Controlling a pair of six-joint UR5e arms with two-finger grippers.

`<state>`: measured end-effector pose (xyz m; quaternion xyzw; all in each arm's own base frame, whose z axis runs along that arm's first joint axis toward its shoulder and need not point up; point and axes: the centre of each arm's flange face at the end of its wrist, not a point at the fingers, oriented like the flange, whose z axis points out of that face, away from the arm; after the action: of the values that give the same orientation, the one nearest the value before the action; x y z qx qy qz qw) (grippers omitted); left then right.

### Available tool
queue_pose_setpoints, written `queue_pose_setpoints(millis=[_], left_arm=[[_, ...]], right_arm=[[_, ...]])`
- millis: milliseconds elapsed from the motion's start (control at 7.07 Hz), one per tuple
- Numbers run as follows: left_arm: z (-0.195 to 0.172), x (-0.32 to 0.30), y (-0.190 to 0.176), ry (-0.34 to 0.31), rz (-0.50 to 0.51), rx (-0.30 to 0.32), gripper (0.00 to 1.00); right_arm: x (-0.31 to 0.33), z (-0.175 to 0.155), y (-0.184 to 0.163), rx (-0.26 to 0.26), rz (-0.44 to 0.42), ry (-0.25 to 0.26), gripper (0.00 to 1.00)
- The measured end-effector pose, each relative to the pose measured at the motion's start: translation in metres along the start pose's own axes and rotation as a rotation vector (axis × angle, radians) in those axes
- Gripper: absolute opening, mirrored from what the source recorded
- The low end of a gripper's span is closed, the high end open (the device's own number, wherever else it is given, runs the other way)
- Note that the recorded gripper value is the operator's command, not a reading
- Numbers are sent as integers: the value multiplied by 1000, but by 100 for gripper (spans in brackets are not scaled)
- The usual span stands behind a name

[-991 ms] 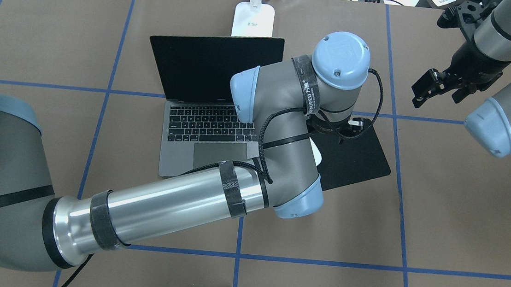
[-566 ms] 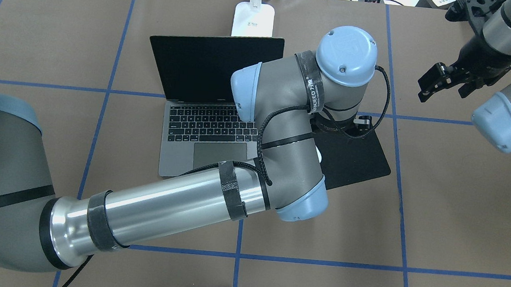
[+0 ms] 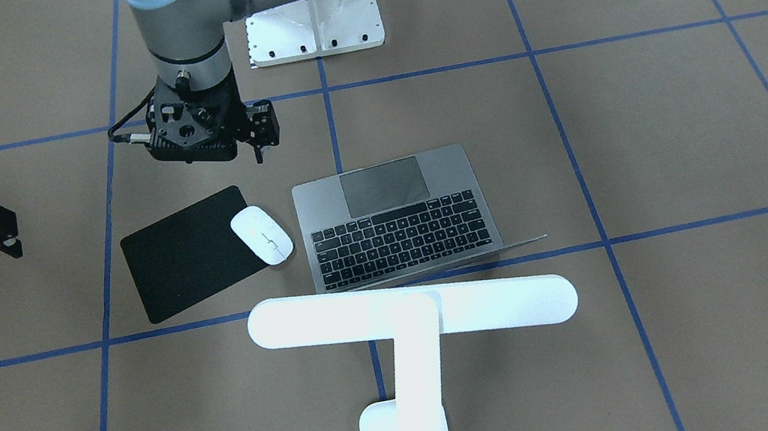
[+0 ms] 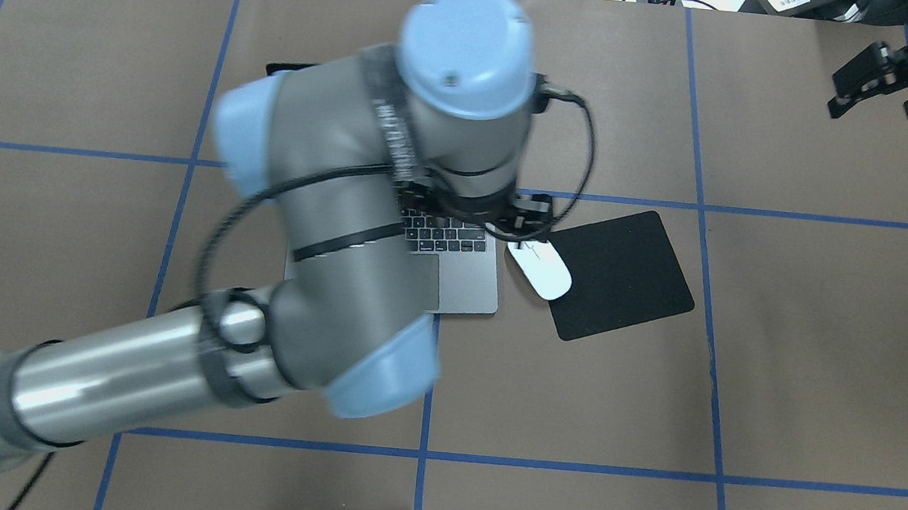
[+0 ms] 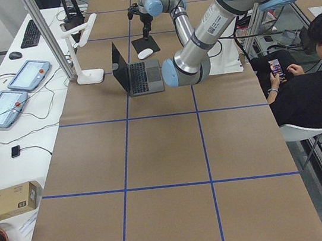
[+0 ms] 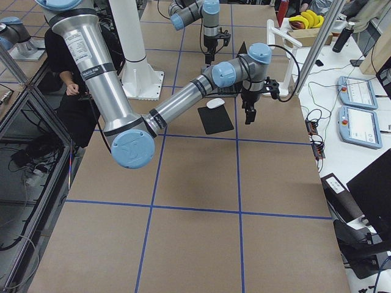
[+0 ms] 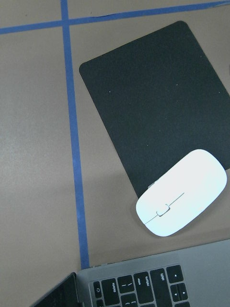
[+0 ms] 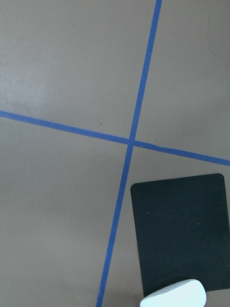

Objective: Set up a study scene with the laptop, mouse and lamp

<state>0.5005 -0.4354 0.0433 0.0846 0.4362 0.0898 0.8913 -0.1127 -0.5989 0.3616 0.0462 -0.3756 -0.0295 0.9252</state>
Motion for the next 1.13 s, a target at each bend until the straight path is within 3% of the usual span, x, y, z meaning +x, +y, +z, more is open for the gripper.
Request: queue_pose_setpoints(millis=[566, 849, 1132], left_arm=[[-67, -188, 12, -44, 100, -16, 100], [-90, -292, 2, -54, 133, -40, 100], [-116, -423, -10, -92, 102, -53, 100]], right_arm=[[109, -3, -1, -4, 76, 35, 99], [129, 0, 4, -14, 58, 39, 99], [138, 8, 12, -29, 65, 37, 99]])
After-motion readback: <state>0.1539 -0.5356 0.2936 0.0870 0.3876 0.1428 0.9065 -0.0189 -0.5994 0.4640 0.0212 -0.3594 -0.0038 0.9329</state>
